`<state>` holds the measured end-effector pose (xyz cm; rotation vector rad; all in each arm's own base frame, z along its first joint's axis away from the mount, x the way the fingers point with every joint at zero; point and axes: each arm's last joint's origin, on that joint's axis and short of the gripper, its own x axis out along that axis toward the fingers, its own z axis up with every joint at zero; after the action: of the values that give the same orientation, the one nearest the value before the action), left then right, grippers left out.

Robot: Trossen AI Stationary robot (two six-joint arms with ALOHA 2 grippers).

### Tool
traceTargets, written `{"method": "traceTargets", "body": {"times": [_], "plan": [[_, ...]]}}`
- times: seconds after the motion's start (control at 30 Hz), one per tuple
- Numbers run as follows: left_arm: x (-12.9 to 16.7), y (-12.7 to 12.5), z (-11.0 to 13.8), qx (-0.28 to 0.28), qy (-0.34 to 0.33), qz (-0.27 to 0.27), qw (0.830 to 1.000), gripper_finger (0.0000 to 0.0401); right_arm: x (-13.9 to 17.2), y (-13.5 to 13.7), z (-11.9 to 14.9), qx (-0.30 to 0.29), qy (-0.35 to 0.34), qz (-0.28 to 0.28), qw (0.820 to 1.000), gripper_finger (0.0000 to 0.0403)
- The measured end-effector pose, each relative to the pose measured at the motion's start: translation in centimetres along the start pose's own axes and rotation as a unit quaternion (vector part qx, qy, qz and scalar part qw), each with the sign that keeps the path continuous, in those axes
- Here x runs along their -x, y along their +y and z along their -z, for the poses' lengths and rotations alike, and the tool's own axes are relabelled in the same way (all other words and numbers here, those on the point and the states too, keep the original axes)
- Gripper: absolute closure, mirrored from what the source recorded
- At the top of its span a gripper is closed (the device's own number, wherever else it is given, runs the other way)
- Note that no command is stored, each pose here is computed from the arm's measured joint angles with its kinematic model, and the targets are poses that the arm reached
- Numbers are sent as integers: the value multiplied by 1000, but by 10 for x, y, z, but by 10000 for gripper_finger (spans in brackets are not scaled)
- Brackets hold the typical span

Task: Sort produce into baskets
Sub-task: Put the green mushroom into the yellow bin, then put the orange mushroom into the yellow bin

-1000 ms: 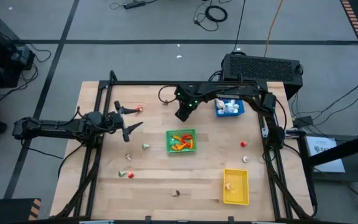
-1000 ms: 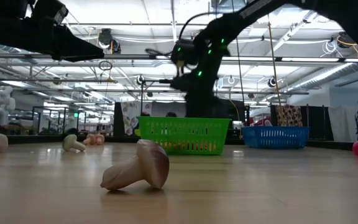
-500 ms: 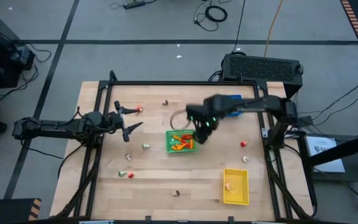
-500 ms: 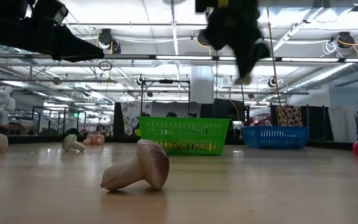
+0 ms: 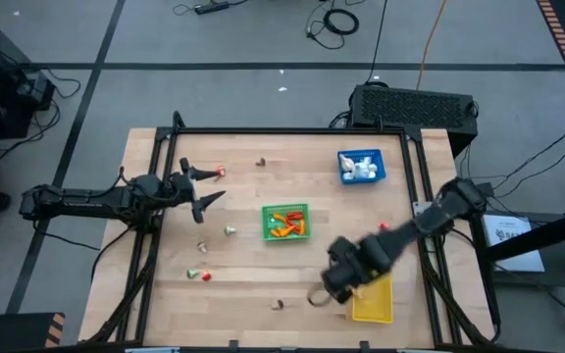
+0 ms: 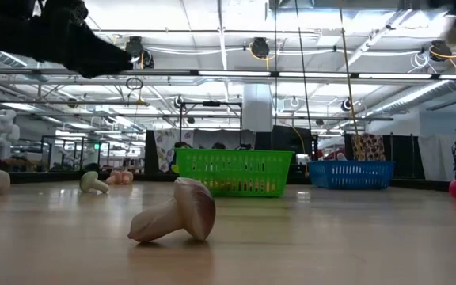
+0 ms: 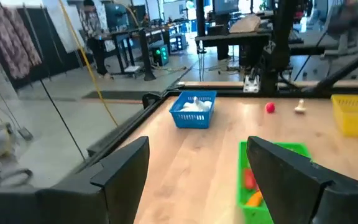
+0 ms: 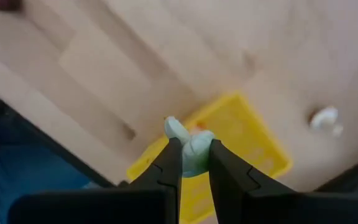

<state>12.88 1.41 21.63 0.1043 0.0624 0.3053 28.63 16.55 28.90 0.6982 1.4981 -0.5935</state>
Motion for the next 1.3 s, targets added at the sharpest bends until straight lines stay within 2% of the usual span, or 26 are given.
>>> {"method": "traceTargets", "body": {"times": [0.07, 0.17, 0.3, 0.57, 0.73, 1.1, 1.3], "plan": [[1, 1, -6, 29, 8, 1, 1000, 122, -4, 2, 18, -23, 0, 8, 1000, 355], [3, 1, -10, 67, 63, 12, 996, 122, -17, 1, 37, -63, 4, 31, 998, 355], [8, 3, -11, 76, 129, 9, 989, 122, -36, -2, 53, -78, 17, 53, 995, 355], [8, 3, -11, 91, 132, 5, 987, 122, -68, -12, 59, -94, 54, 80, 991, 355], [8, 3, -11, 91, 132, 4, 987, 122, -81, -13, 57, -91, 61, 73, 991, 349], [8, 3, -11, 91, 132, 4, 987, 122, -81, -15, 50, -90, 84, 76, 990, 252], [9, 3, -10, 90, 137, 4, 986, 122, -79, -16, 44, -67, 97, 73, 990, 220]]}}
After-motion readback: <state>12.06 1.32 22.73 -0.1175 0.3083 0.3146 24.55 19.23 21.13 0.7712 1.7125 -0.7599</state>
